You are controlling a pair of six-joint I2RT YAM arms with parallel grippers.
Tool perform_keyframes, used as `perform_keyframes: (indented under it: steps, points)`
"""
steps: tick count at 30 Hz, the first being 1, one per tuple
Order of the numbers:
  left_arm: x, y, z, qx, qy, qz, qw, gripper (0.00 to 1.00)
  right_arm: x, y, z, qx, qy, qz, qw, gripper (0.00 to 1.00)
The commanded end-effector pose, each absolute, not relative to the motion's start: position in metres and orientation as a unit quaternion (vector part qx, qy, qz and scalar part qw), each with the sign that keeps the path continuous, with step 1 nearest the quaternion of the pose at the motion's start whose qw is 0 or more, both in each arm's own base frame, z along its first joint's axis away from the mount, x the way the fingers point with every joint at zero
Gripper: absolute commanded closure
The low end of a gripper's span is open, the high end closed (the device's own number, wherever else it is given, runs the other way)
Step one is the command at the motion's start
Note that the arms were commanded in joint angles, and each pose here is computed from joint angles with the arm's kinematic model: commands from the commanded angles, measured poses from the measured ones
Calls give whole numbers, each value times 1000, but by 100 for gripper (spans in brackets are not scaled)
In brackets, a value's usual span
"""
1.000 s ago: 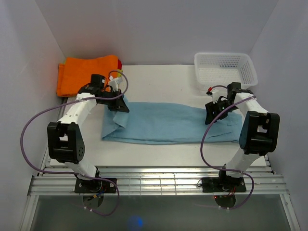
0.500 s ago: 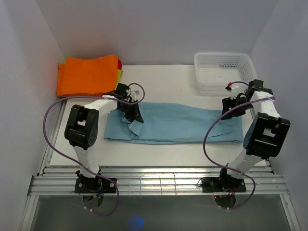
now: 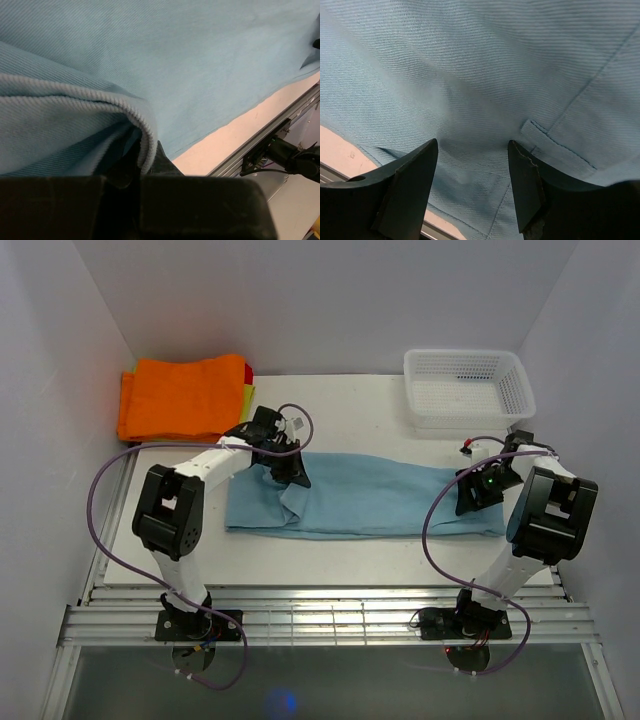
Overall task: Fold and stack the trousers
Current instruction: Fold the trousers
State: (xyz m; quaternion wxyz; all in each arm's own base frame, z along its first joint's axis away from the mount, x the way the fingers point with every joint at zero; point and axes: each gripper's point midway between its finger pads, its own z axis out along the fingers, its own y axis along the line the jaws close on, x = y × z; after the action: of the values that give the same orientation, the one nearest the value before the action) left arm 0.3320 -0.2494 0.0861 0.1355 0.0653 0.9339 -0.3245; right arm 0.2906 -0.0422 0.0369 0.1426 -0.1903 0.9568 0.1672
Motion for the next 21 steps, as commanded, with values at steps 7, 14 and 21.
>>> perform_keyframes:
  steps: [7, 14, 21]
  points:
    - [335, -298, 113, 83, 923, -344, 153, 100, 294, -33, 34, -201, 951, 175, 156, 37]
    - [340, -314, 81, 69, 929, -341, 126, 100, 293, -31, 38, -202, 949, 180, 159, 37]
    - [351, -335, 90, 77, 913, -379, 133, 38, 291, -28, 37, -203, 949, 185, 157, 35]
